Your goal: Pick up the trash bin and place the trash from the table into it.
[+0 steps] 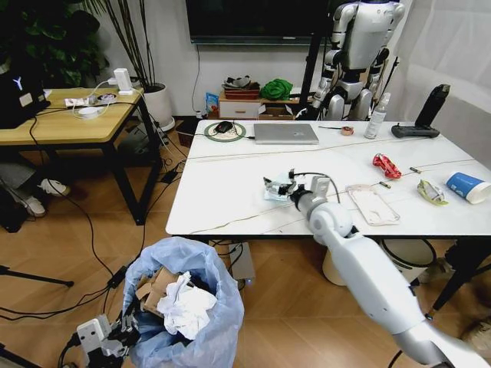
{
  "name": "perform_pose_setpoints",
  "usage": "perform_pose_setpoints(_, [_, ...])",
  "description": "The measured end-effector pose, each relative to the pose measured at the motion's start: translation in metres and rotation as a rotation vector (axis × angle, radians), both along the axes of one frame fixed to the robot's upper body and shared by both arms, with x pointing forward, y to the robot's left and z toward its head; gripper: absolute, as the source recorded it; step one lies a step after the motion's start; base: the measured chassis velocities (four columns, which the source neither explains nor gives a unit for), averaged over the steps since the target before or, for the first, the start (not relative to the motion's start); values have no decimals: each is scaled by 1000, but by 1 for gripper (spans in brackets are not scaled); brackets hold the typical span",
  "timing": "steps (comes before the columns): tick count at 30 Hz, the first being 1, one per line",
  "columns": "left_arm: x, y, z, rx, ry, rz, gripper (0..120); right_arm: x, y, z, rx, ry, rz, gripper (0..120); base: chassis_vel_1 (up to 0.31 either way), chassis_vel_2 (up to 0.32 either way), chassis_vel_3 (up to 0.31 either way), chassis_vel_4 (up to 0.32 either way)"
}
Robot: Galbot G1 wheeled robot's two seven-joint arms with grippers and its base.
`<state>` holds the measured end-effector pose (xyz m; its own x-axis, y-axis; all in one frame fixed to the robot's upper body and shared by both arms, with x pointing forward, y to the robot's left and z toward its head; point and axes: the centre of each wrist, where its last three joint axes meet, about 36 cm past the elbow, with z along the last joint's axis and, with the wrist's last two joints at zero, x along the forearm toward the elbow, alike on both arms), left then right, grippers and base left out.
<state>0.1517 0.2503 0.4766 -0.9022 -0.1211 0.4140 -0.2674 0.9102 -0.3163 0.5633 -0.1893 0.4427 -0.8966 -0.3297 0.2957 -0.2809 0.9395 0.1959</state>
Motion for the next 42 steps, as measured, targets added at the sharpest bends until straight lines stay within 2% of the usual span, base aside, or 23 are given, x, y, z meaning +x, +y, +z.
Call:
perform_pose_setpoints(1, [0,0,0,1,-1,-1,0,-1,-1,-2,-4,0,0,81,0,0,0,0])
perform_pose_setpoints(5, [1,1,-1,0,0,-10,0,-7,-4,-2,-20,-16,4,62,0,0,0,0])
perform_pose_setpoints(7, [2,1,-2,1,0,-12,0,-8,-4,-2,-22,-19,6,58,0,0,0,0])
perform_pose_setpoints(10, [3,2,-1,-1,-2,-18,0,-12,-1,1,-19,-30,17,45,0,0,0,0])
perform_pose_setpoints(13, [3,2,-1,0,-3,-21,0,-14,1,1,-16,-36,23,38,0,0,0,0])
perform_pose_setpoints(19, [4,3,0,-1,-6,-28,0,-17,5,-1,-17,-42,34,11,0,0,0,0])
perform_pose_setpoints(22, [4,2,0,-2,-6,-29,0,-18,3,-2,-16,-42,30,7,0,0,0,0])
perform_pose_setpoints(23, [4,2,0,-3,-5,-31,0,-19,1,-1,-16,-44,28,0,0,0,0,0])
perform_pose_setpoints(31, [3,1,-2,-5,0,-36,0,-25,-10,10,0,-87,18,0,0,0,0,0])
perform_pose_setpoints(34, [3,0,-2,-9,-1,-37,0,-41,-13,33,95,-165,59,0,0,0,0,0])
perform_pose_setpoints(35, [3,0,-2,-9,-1,-37,0,-41,-13,33,95,-165,59,0,0,0,0,0])
perform_pose_setpoints(39, [3,0,-2,-6,-1,-37,0,-79,1,67,219,-255,184,0,0,0,0,0])
perform_pose_setpoints(40, [3,1,-2,-4,0,-35,0,-105,17,82,278,-283,279,0,0,0,0,0])
perform_pose_setpoints(42, [3,1,0,-5,-2,-34,0,-134,34,89,325,-297,383,0,0,0,0,0])
